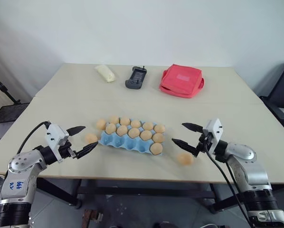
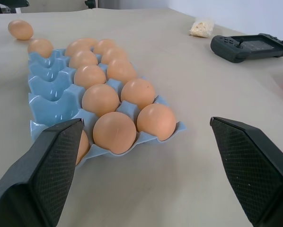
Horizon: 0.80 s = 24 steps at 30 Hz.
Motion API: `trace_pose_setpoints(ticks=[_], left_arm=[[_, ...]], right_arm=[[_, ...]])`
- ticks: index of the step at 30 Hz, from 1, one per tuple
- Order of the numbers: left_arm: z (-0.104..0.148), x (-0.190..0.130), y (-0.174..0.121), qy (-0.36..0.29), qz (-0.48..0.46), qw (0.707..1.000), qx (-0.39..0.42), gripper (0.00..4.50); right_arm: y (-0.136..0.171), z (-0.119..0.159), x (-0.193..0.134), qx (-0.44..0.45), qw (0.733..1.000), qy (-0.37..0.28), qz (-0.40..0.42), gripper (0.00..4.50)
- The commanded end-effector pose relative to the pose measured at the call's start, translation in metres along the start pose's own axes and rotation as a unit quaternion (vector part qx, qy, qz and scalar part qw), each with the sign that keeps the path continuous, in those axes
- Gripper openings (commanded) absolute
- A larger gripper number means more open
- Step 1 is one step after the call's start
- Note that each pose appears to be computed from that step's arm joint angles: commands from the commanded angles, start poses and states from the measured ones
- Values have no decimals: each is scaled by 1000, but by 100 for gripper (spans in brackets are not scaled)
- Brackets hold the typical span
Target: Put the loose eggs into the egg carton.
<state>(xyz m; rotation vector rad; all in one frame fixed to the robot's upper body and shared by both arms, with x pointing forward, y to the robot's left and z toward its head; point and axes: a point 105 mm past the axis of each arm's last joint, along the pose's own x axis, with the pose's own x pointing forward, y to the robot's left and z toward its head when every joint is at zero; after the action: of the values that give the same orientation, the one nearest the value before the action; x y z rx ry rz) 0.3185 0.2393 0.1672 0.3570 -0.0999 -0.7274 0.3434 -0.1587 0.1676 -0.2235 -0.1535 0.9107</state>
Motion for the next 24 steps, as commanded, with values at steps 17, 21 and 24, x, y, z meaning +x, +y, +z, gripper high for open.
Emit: trace_pose_setpoints(ticks=[17, 21, 24], left_arm=[[14, 42, -76, -12, -272, 961, 43, 446], [10, 43, -78, -11, -284, 958, 40, 446], [9, 43, -76, -9, -281, 959, 39, 446]], right_arm=[[3, -13, -102, 6, 994, 105, -20, 450], [5, -22, -105, 12, 993, 120, -8, 450], [4, -19, -93, 11, 994, 109, 3, 450]])
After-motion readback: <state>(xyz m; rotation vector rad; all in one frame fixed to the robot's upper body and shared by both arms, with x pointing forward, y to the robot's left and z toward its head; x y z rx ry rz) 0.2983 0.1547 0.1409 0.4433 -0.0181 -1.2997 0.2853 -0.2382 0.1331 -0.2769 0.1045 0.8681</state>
